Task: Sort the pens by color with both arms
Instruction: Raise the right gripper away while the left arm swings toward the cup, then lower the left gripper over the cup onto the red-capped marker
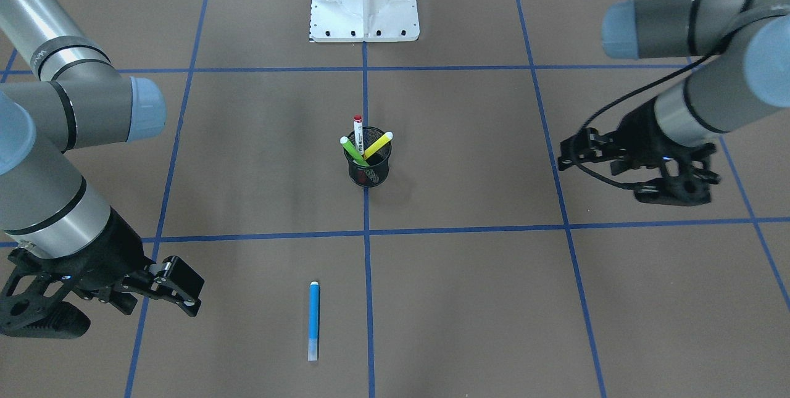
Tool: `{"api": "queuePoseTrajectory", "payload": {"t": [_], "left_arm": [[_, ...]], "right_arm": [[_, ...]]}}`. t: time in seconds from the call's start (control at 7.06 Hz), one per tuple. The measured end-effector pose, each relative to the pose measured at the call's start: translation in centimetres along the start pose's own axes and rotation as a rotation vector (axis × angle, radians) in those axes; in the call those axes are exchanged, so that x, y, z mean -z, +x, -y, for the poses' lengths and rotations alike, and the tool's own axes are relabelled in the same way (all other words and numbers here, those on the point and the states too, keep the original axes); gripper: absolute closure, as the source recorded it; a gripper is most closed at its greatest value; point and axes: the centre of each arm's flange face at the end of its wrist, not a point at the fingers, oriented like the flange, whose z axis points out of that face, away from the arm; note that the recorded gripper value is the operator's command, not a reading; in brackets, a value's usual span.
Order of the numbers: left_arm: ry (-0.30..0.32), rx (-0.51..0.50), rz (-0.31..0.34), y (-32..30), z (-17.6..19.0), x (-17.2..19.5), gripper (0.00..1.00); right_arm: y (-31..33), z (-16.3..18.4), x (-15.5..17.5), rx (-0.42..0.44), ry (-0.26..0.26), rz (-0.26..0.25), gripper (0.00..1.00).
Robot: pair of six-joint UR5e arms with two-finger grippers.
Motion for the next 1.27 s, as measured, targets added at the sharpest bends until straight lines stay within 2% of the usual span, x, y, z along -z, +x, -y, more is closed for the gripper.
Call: {"api": "queuePoseTrajectory", "payload": {"t": [0.28, 0.57, 0.71, 0.99, 1.27], "left_arm": [[-0.086, 0.107, -0.001, 12.3, -0.9, -3.0, 0.00], [-0.175, 0.191, 0.031, 23.1, -2.8, -6.5, 0.00], [-0.199, 0.210, 0.053, 26.7, -4.4, -8.6, 0.09], [-0.220, 0.218, 0.072, 29.8, -7.0, -12.1, 0.14], [-0.223, 0.205, 0.076, 30.1, -7.8, -15.1, 0.31]], "right_arm": [[0.6, -0.4, -0.5, -0.005, -0.023, 0.000, 0.00], [0.9, -1.2, -1.0, -0.009, -0.082, 0.022, 0.00], [1.0, -1.4, -1.2, -0.010, -0.096, 0.027, 0.00], [0.9, -1.8, -1.6, -0.009, -0.108, 0.028, 0.00], [0.9, -1.9, -1.8, -0.008, -0.111, 0.028, 0.00]]}}
